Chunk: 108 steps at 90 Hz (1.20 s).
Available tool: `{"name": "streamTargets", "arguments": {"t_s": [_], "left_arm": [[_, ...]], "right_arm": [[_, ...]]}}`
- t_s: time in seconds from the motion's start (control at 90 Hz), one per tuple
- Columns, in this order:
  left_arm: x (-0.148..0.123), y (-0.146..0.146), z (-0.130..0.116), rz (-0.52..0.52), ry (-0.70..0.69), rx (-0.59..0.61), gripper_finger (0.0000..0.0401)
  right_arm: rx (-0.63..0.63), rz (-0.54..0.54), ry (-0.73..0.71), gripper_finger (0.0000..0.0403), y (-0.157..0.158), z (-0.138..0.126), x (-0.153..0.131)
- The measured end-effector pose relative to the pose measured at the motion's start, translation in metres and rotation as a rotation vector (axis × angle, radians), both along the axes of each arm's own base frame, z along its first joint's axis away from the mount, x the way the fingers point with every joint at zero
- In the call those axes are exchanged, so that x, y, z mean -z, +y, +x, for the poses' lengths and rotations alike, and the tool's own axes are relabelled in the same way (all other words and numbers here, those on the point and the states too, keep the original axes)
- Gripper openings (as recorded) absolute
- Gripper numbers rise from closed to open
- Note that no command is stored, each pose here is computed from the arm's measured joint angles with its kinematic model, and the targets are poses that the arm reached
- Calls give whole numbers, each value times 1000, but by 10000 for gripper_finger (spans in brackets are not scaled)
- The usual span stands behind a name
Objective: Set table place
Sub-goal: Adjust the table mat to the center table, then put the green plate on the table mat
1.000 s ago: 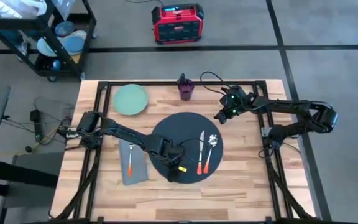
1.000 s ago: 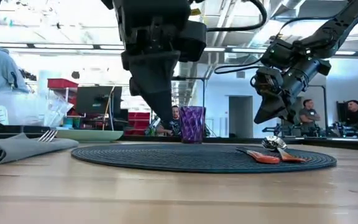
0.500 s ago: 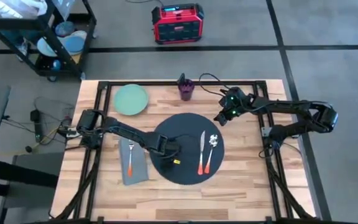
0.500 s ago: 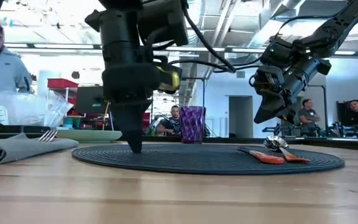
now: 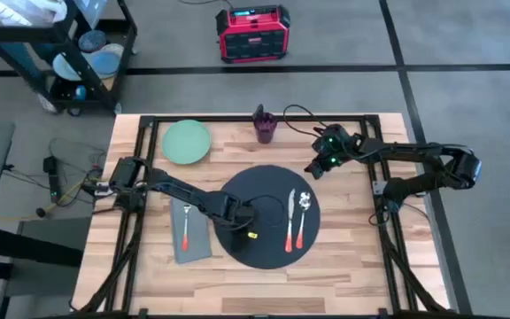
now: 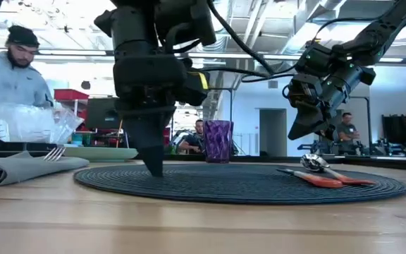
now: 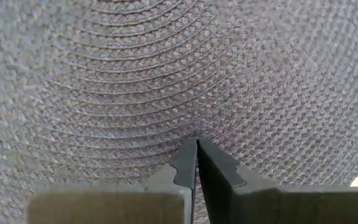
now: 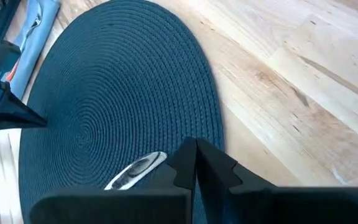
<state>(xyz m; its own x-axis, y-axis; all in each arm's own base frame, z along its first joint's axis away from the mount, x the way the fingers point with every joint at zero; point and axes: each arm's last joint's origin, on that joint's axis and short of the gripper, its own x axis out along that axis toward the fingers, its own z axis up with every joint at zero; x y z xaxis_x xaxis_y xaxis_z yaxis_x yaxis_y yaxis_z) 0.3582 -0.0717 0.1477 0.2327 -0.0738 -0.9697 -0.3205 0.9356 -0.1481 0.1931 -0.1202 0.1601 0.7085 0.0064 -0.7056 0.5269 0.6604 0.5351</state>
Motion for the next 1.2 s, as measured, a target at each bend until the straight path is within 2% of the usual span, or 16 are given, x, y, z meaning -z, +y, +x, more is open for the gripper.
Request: {"name": "streamTargets", "arguments": {"t_s": [0.1, 0.256, 0.333, 0.378, 0.478, 0.578, 0.733, 0.889, 1.089, 1.2], "left_arm": [[-9, 2, -3, -11, -19, -20, 0], [-46, 2, -3, -50, -181, -47, 0], [-54, 3, -13, -58, -135, -83, 0], [-58, 2, -23, -30, -78, -124, 0], [-66, -2, -47, 117, 1, -195, 0], [-60, -4, -65, 160, 45, -194, 0], [-42, 1, -90, 142, 101, -320, 0], [-37, 3, -100, 103, 69, -338, 0], [-20, 6, -115, 128, 130, -329, 0], [-6, 7, -122, 105, 150, -329, 0]], "right_arm": [[-14, 11, -9, 0, 1, 0, 0], [-50, 27, -27, 0, 2, 1, -1], [-58, 38, -32, 0, 2, 1, -1], [-59, 40, -31, 0, 2, 1, -1], [-59, 46, -22, 0, 3, 0, 0], [-59, 46, -22, 0, 3, 0, 0], [-60, 45, -23, 0, 3, 0, 0], [-58, 43, -23, 0, 2, -1, 0], [-57, 43, -23, 0, 2, -1, 0], [-58, 43, -23, 0, 2, 0, 0]]}}
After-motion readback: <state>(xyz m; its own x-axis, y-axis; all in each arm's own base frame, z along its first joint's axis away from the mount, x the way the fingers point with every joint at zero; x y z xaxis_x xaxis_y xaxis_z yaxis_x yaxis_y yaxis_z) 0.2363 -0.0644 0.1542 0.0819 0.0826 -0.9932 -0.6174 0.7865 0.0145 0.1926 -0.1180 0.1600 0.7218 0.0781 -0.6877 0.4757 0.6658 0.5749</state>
